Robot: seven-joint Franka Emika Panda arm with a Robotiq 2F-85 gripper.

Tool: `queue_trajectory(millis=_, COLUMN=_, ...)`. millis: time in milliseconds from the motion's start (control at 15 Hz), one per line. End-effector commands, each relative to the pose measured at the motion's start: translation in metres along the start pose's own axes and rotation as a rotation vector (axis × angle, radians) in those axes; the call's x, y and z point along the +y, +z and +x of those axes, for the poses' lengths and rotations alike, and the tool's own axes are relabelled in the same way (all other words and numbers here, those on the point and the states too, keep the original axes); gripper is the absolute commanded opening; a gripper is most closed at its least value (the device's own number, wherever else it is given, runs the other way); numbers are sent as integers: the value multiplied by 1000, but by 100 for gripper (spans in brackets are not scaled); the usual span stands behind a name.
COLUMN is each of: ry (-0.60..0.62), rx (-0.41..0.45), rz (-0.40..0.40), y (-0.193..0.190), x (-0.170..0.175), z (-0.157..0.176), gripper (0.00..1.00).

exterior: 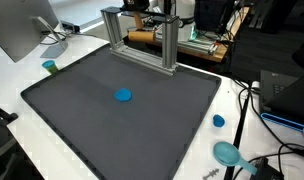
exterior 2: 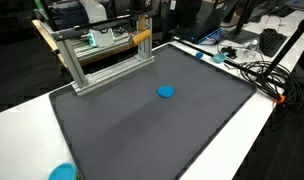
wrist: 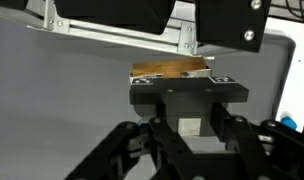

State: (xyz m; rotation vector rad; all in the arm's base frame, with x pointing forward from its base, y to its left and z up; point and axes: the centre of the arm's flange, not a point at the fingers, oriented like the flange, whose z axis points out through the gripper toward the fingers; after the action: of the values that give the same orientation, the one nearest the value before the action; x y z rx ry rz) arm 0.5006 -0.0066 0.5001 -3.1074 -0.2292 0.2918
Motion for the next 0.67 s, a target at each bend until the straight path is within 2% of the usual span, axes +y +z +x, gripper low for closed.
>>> queue_trajectory(millis=0, ry=-7, rx=-18, rz=8, y=9, x=1, z=-3, gripper=46)
queue_trajectory(millis=133, ry=-12, rx=-33, rz=13, y=18, x=1, z=-6, gripper=46)
queue_trajectory(millis=200, ry=21, rx=-29, rz=2, y=14, x=2, z=-10, gripper=21)
queue_trajectory(millis=600, ry=109, rx=-28, rz=27, y=22, x=13, z=-38, gripper=21)
